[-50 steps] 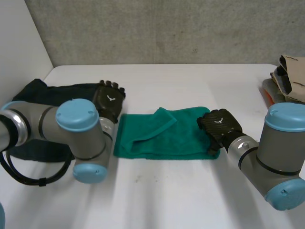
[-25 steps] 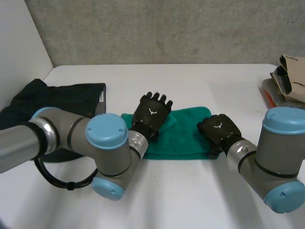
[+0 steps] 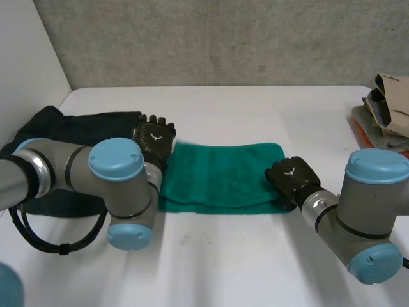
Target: Fold the laundry.
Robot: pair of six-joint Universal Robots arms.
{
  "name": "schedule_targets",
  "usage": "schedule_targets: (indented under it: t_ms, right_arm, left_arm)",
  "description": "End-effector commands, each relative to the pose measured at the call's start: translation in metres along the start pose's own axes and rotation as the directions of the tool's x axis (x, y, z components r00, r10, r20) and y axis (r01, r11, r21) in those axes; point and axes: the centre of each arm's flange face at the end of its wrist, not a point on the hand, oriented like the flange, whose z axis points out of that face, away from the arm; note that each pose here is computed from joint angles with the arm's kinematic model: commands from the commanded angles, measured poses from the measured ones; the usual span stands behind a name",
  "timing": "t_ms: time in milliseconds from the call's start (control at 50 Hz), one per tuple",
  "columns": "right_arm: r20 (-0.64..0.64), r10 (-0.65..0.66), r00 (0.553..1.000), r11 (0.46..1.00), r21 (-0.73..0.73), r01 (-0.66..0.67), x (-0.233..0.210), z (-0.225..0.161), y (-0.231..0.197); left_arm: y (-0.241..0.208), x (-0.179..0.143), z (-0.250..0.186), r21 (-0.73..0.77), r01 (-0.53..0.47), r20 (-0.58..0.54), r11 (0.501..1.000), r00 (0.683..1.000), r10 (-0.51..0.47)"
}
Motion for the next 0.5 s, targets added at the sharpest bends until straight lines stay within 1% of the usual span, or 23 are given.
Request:
schedule_targets:
  t_ms: [20,80,160,180,240,260,300,320,380,400,460,480,500]
  right_arm:
    - [-0.029,-0.060,0.998,0.998,-0.028,0.059,0.006,-0.009,0.000]
    - [-0.069,-0.097,0.993,0.995,-0.017,0.096,0.014,-0.021,-0.011]
    - [-0.133,-0.214,0.968,0.977,-0.026,0.212,0.031,-0.030,-0.020]
    - [-0.142,-0.283,0.949,0.959,-0.038,0.280,0.033,-0.030,-0.021]
    - [-0.161,-0.389,0.907,0.921,-0.052,0.386,0.037,-0.029,-0.025]
    - [-0.166,-0.440,0.883,0.897,-0.043,0.439,0.037,-0.027,-0.029]
    - [-0.180,-0.486,0.855,0.871,-0.013,0.492,0.034,-0.024,-0.038]
    - [-0.185,-0.519,0.835,0.844,0.048,0.535,0.019,-0.022,-0.051]
    - [-0.162,-0.550,0.819,0.797,0.192,0.573,-0.023,-0.022,-0.074]
    - [-0.135,-0.568,0.812,0.759,0.295,0.581,-0.052,-0.022,-0.085]
    - [-0.066,-0.603,0.795,0.702,0.429,0.569,-0.094,-0.025,-0.090]
    - [-0.018,-0.626,0.780,0.675,0.488,0.553,-0.114,-0.026,-0.086]
    - [0.009,-0.636,0.772,0.665,0.514,0.542,-0.124,-0.026,-0.083]
  left_arm:
    - [-0.025,-0.007,-0.017,0.048,0.025,-0.007,0.999,1.000,-0.025]
    - [-0.033,-0.011,-0.027,0.062,0.028,-0.010,0.998,1.000,-0.027]
    - [-0.040,-0.018,-0.038,0.072,0.032,-0.008,0.997,0.999,-0.032]
    - [-0.041,-0.020,-0.042,0.074,0.037,-0.008,0.997,0.999,-0.037]
    - [-0.043,-0.024,-0.047,0.075,0.049,-0.005,0.996,0.999,-0.048]
    - [-0.044,-0.027,-0.050,0.076,0.060,-0.003,0.995,0.998,-0.060]
    - [-0.044,-0.029,-0.051,0.074,0.072,0.000,0.995,0.997,-0.073]
    - [-0.044,-0.030,-0.052,0.075,0.080,0.002,0.994,0.997,-0.081]
    - [-0.042,-0.036,-0.051,0.069,0.112,0.015,0.991,0.993,-0.113]
    - [-0.040,-0.042,-0.050,0.062,0.123,0.028,0.990,0.992,-0.125]
    - [-0.037,-0.052,-0.047,0.055,0.137,0.054,0.989,0.989,-0.140]
    - [-0.035,-0.058,-0.046,0.051,0.144,0.070,0.988,0.987,-0.148]
    - [-0.034,-0.060,-0.045,0.049,0.148,0.076,0.988,0.986,-0.151]
